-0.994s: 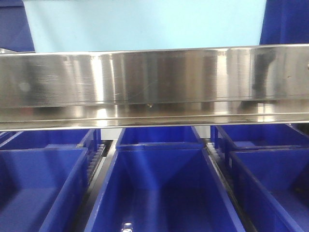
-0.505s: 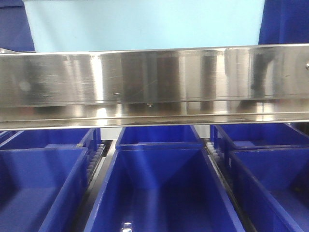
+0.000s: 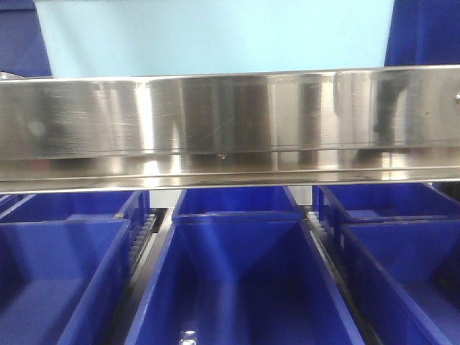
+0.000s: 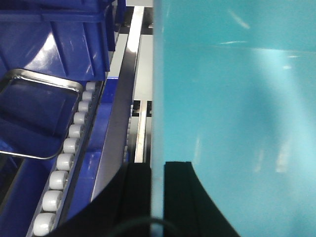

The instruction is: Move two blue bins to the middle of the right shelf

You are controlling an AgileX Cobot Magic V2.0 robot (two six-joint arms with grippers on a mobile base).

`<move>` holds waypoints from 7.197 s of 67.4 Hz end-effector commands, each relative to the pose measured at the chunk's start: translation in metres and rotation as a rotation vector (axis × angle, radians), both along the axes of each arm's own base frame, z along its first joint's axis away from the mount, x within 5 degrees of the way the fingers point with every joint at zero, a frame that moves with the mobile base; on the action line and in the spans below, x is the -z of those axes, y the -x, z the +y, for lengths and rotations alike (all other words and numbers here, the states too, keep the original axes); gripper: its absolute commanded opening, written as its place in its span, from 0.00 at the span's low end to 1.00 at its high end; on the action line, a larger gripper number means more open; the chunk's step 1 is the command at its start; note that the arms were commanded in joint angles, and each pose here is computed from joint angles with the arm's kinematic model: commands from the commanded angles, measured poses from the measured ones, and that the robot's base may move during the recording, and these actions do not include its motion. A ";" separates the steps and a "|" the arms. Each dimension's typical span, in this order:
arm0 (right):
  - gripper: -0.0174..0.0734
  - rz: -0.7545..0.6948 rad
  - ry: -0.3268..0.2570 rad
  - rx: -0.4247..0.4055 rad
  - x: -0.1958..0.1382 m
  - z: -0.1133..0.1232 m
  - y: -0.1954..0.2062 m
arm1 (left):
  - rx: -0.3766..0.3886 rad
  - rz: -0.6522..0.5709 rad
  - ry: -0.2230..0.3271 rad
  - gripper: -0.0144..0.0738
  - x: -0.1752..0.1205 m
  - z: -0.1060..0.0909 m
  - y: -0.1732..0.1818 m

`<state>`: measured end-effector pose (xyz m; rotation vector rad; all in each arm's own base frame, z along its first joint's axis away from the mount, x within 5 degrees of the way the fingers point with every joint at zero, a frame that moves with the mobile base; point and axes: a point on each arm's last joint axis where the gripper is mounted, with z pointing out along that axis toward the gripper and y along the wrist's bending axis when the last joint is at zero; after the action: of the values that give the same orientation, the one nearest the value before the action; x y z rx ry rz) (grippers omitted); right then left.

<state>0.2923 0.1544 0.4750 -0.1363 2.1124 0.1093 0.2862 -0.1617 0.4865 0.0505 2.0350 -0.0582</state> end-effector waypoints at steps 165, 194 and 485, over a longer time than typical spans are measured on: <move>0.52 0.136 -0.012 0.100 0.054 -0.008 -0.020 | 0.028 0.177 -0.055 0.68 0.079 0.000 -0.030; 0.52 0.330 0.018 0.020 0.051 -0.012 -0.010 | 0.017 0.385 0.031 0.64 0.052 0.005 -0.028; 0.01 0.319 0.035 -0.024 0.043 0.004 -0.022 | -0.012 0.352 0.008 0.04 0.050 0.001 -0.006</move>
<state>0.3197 0.1590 0.4075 -0.1717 2.5588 0.0822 0.3012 -0.1629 0.4184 0.0265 2.4765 -0.0112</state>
